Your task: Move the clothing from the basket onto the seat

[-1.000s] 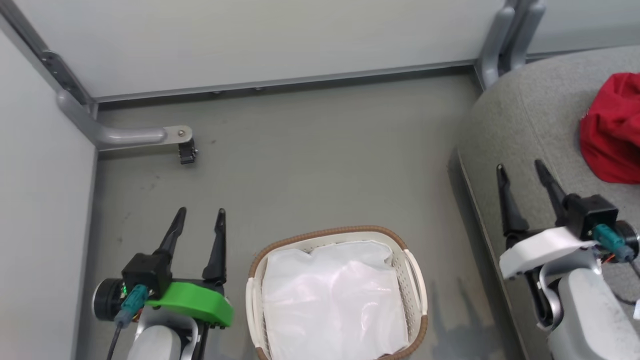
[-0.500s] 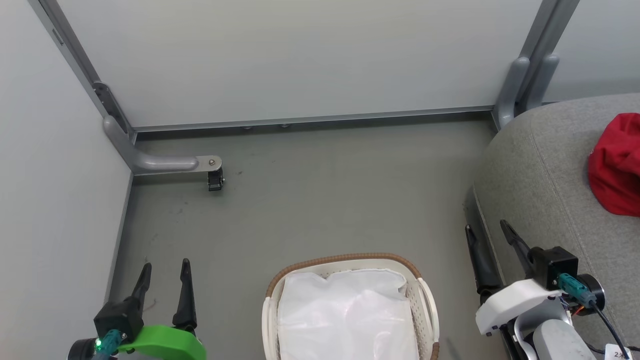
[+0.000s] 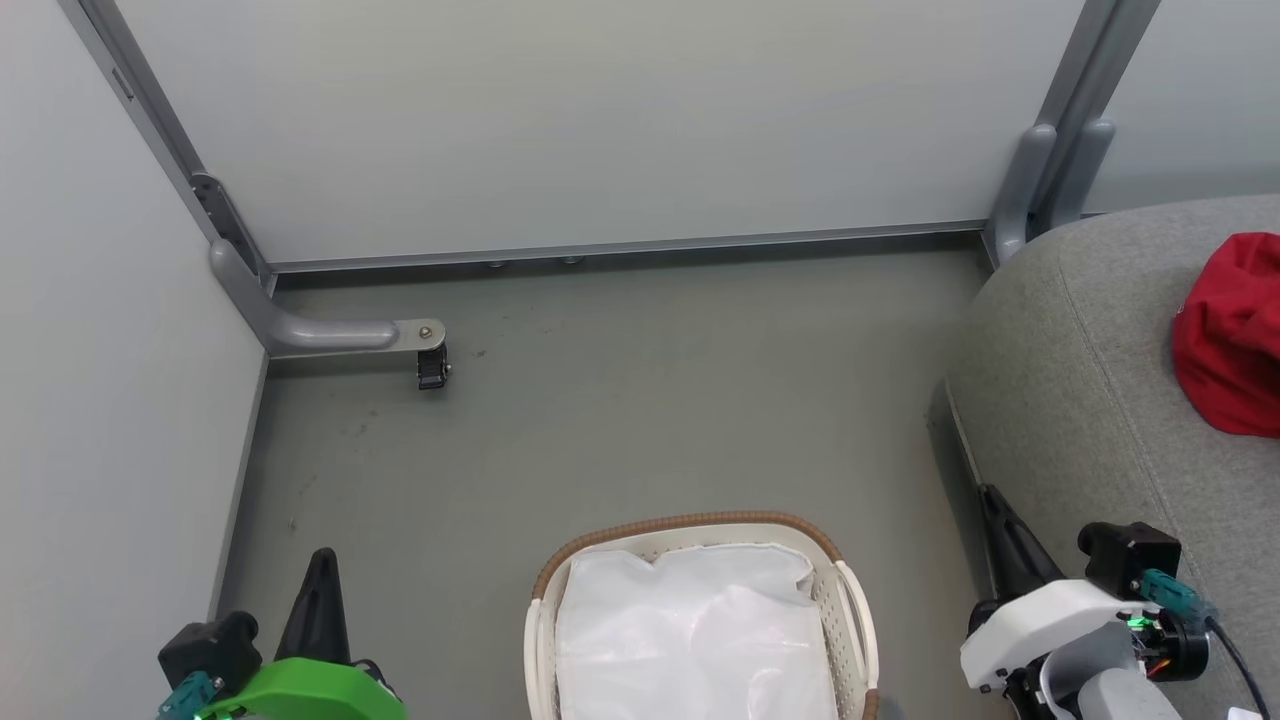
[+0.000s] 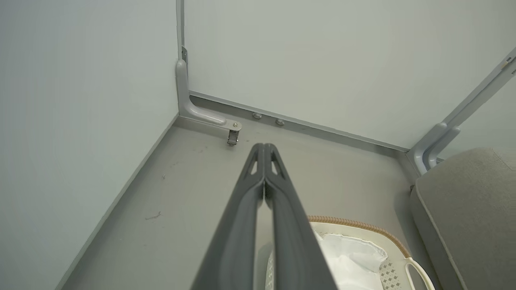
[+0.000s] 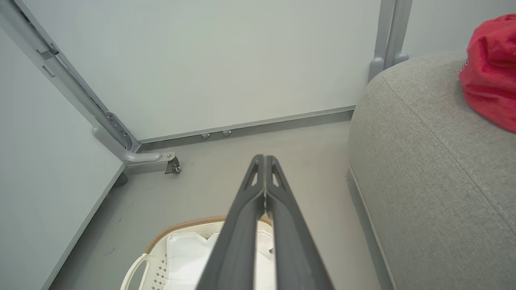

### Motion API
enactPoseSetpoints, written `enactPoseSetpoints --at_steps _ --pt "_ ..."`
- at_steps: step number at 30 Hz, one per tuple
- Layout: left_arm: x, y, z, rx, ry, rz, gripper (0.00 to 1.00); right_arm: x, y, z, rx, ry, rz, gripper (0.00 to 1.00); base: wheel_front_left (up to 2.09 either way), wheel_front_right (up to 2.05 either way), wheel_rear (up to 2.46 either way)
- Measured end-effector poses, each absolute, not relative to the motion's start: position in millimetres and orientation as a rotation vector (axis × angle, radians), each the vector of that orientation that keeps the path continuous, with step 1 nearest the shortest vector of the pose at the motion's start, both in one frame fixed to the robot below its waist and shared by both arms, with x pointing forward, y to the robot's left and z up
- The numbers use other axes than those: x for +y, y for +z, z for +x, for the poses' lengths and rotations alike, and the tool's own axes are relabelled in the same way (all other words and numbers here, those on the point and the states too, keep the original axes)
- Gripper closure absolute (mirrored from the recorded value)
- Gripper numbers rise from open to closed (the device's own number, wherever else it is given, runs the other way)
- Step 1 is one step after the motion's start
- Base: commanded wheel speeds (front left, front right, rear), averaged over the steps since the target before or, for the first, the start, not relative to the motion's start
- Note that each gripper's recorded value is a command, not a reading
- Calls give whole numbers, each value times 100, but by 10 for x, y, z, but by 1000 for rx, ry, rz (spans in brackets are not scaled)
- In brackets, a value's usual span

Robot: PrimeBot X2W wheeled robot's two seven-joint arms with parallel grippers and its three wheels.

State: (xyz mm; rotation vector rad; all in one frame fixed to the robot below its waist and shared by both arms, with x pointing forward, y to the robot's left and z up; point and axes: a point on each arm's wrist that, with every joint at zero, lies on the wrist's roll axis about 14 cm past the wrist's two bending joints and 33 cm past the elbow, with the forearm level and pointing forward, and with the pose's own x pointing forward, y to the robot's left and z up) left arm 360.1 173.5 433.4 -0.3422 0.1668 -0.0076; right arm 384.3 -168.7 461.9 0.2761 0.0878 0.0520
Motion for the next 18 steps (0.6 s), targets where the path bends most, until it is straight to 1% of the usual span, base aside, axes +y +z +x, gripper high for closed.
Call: enactPoseSetpoints --at_steps 18 --pt "1849 4406 3639 161 68 -623 100 -1809 4687 3868 86 -20 576 100 0 0 0"
